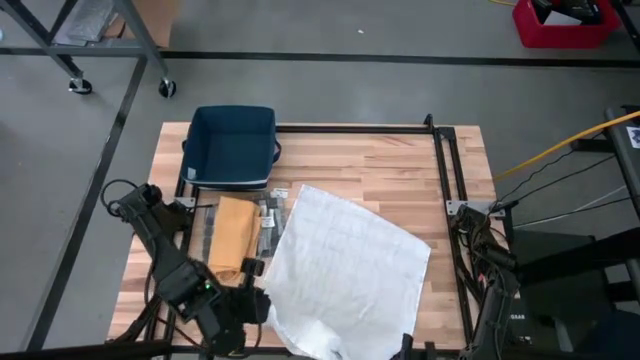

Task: Fold towel
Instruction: Fold the white towel

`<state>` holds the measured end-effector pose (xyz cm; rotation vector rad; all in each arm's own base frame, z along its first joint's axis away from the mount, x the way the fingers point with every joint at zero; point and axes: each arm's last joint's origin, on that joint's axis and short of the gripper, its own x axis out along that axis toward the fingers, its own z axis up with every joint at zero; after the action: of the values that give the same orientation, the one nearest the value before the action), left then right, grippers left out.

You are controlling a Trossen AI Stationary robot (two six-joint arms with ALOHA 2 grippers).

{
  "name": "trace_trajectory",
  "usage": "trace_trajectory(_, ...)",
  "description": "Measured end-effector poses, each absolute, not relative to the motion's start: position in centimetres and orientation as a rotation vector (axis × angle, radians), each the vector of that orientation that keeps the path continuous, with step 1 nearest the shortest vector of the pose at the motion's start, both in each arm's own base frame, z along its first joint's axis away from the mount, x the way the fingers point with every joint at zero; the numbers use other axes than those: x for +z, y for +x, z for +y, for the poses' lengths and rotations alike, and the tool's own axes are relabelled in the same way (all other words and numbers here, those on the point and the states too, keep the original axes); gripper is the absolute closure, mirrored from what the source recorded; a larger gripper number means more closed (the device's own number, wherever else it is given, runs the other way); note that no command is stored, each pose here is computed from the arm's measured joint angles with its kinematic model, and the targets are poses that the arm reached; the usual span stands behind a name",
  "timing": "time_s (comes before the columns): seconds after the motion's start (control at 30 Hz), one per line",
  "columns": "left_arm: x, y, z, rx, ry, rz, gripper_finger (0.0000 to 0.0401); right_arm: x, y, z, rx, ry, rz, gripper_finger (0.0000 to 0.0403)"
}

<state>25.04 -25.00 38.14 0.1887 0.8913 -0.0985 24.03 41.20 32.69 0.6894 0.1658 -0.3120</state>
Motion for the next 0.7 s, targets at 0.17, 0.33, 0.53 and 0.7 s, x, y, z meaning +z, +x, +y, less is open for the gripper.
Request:
trace_trajectory(0.17, 35.4, 24.2, -25.8, 0.024, 0.222, 0.886, 0.0401, 31.6, 23.7, 40.8, -0.332, 0.712, 0.260, 0.0402)
trace_trajectory(0.33, 33.0, 24.2, -25.4, 0.216, 0.304, 0.798, 0.0401, 30.9, 23.2, 39.8, -0.386, 0.697, 0.327, 0.0402)
trace_trajectory(0.53, 31.8, 25.4, -23.8, 0.370, 0.396, 0.725, 0.0401, 29.9, 22.2, 37.7, -0.540, 0.669, 0.465, 0.0402)
trace_trajectory(0.7, 31.6, 26.9, -21.9, 0.453, 0.434, 0.722, 0.0401, 29.7, 21.9, 37.0, -0.585, 0.626, 0.522, 0.0402)
